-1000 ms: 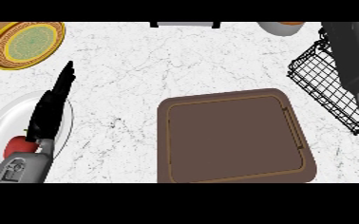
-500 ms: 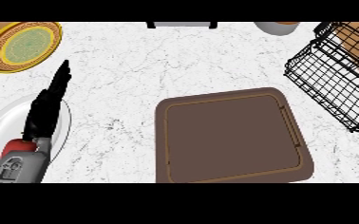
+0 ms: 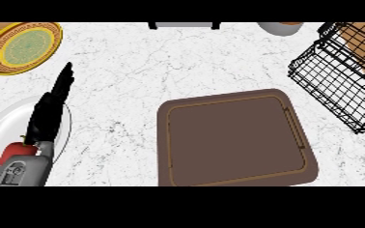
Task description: Pick the cupcake from the tray and place it in the tiered basket
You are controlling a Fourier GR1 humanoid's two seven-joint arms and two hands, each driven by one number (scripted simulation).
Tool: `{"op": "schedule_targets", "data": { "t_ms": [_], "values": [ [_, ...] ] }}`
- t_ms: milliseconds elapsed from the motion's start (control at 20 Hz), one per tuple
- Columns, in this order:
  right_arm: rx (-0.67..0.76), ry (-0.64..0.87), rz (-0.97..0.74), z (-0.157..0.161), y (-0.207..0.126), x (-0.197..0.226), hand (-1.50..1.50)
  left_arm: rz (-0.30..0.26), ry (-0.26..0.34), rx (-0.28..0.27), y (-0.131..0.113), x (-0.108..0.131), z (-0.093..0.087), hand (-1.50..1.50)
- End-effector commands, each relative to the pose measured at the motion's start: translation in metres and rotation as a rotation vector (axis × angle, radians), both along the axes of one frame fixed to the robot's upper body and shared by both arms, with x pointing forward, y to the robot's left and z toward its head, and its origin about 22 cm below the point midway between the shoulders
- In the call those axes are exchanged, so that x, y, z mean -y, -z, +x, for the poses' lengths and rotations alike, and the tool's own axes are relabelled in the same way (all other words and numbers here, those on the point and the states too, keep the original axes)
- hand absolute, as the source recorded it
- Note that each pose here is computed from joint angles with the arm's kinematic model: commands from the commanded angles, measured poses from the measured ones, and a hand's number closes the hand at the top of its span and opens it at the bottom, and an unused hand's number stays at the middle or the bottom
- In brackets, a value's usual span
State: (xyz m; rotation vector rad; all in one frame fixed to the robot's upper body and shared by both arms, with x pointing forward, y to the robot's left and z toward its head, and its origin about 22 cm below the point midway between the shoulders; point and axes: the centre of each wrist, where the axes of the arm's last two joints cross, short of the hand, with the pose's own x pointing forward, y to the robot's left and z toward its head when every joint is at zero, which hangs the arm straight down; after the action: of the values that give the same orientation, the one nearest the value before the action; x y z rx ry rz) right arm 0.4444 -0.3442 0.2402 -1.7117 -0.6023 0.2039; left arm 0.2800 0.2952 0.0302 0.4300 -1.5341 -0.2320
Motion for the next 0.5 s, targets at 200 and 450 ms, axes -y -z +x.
{"op": "schedule_targets", "data": {
  "t_ms": [200,450],
  "values": [
    [0.157,0.072,0.347,-0.01,0.023,0.014,1.5,0.01,-0.027,-0.006,-0.009,0.002,0.004,0.0],
    [0.159,0.037,0.321,-0.033,0.067,0.035,-1.5,-0.015,-0.008,-0.003,-0.014,-0.013,0.008,0.0]
  ]
}}
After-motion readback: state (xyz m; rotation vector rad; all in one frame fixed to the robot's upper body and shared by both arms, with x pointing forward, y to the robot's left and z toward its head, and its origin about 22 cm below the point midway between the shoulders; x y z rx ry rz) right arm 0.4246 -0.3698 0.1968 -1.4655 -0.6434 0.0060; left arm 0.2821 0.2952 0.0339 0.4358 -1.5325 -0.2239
